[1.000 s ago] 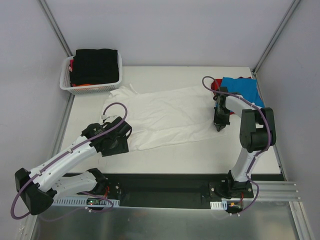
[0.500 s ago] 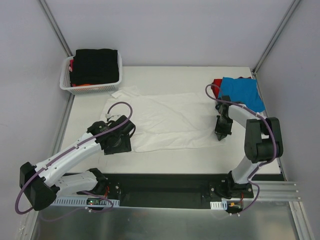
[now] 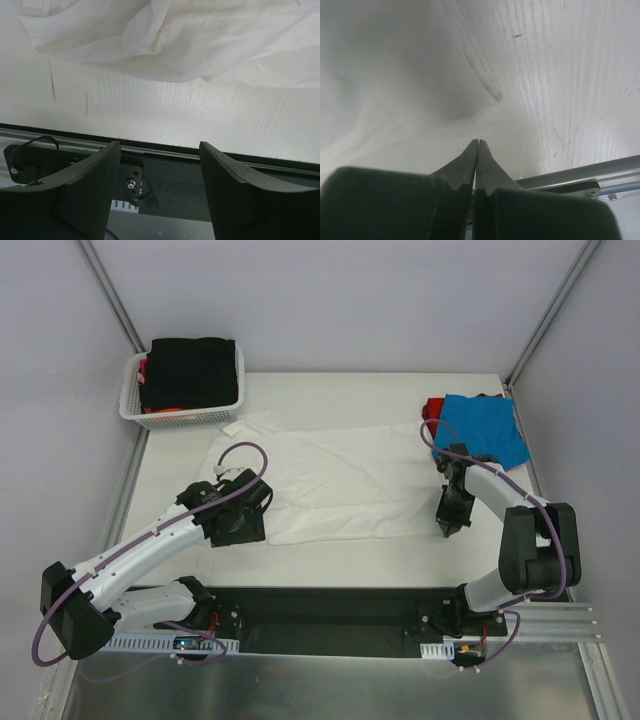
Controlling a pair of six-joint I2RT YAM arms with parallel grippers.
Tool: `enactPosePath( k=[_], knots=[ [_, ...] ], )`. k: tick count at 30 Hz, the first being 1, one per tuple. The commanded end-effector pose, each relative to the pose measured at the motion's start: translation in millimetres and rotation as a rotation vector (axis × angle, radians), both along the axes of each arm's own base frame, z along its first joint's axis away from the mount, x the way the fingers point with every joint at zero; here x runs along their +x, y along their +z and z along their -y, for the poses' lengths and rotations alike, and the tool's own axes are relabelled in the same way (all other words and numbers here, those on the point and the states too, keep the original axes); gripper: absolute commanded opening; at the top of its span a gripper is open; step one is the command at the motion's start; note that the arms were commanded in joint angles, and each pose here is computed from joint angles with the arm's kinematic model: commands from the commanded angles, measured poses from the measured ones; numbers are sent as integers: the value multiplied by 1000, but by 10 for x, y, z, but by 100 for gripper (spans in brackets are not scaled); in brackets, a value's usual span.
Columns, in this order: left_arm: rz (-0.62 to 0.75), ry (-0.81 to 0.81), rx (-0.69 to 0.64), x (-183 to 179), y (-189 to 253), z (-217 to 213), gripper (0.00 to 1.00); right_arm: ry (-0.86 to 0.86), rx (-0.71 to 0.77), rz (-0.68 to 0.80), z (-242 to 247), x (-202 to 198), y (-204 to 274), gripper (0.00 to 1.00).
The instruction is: Fold and stack the t-shirts
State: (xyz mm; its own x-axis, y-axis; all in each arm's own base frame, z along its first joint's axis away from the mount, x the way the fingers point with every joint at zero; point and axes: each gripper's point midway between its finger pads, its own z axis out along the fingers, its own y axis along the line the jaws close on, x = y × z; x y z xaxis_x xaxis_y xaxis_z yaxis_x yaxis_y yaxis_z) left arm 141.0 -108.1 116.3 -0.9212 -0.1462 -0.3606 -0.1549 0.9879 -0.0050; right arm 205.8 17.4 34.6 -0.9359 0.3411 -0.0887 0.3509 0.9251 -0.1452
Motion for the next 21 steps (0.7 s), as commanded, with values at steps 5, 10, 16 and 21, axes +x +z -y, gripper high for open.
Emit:
enactPosePath(
  k=[5, 10, 16, 21],
  knots=[
    [3, -21, -10, 28, 13, 62, 64, 55, 74, 78, -169, 350, 206, 1],
    [-10, -25, -15, 36, 6, 103, 64, 92, 100, 98, -261, 787, 226, 1],
    [6, -15, -34, -1, 26, 72, 64, 105, 146, 52, -396, 949, -8, 1],
    [-2, 4, -40, -68, -4, 26, 64, 113, 147, 35, -399, 884, -146, 1]
  ],
)
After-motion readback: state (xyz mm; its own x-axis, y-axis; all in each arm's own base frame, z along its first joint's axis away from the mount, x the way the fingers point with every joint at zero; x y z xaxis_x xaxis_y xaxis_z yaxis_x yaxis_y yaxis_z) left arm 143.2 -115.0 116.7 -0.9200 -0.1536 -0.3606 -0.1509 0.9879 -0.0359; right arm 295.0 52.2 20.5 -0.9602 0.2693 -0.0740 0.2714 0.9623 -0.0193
